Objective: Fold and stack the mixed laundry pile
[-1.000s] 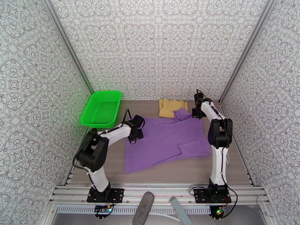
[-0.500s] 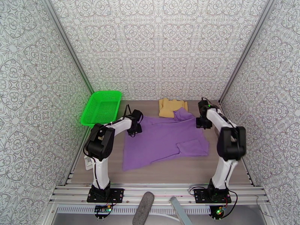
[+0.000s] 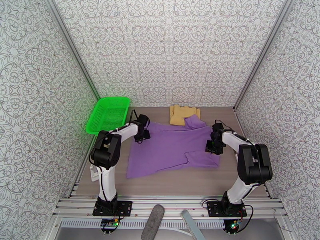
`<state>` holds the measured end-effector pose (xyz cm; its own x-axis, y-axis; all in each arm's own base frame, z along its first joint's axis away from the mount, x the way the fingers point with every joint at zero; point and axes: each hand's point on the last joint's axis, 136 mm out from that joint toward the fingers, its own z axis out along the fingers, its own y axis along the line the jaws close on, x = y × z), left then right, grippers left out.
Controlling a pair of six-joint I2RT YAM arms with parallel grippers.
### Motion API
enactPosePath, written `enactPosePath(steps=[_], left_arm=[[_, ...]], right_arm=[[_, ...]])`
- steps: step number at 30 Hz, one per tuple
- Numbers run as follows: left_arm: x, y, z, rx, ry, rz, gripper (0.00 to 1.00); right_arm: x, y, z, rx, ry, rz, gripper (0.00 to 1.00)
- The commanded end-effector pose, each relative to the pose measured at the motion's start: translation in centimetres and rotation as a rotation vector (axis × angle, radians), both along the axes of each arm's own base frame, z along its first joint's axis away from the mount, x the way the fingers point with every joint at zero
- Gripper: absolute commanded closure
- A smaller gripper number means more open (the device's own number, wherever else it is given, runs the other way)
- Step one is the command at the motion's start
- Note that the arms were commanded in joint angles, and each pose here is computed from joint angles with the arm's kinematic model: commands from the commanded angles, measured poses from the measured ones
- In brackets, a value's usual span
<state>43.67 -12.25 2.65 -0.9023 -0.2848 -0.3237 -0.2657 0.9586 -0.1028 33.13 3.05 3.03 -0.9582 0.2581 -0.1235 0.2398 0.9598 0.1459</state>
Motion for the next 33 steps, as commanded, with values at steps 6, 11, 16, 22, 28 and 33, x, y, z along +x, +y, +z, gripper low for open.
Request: enactPosePath(steps=[6,11,16,22,28,33], left_arm=[[-1.1,-1.8,5.0,-0.056,-0.073,-0.048,0.38],[-2.1,-2.0,6.6,-0.067,-0.091,-0.055,0.38],[-3.9,-1.7,7.6,-0.071,-0.09,-0.055,0.37],[-8.7,0.3,8.1,-0.045,-0.04,-0.033,0.37],[-14.7,2.3,7.2,-0.062,0.027,0.025,0.36],[-17.8,2.7,5.2,-0.104,0.073,0.073,0.36]], right_arm=[[1.7,0.0,-0.5,0.012,-0.028,-0.015,0.7],[1.8,0.1,-1.1,0.019,-0.019,-0.014,0.76],[1.6,0.4,-0.8,0.035,-0.026,-0.015,0.97],[1.3,0.3,4.1,0.033,-0.118,-0.004,1.0],[-1.2,0.3,8.1,0.036,-0.196,0.004,1.0],[-3.9,0.9,8.1,0.066,-0.204,0.009,1.0]])
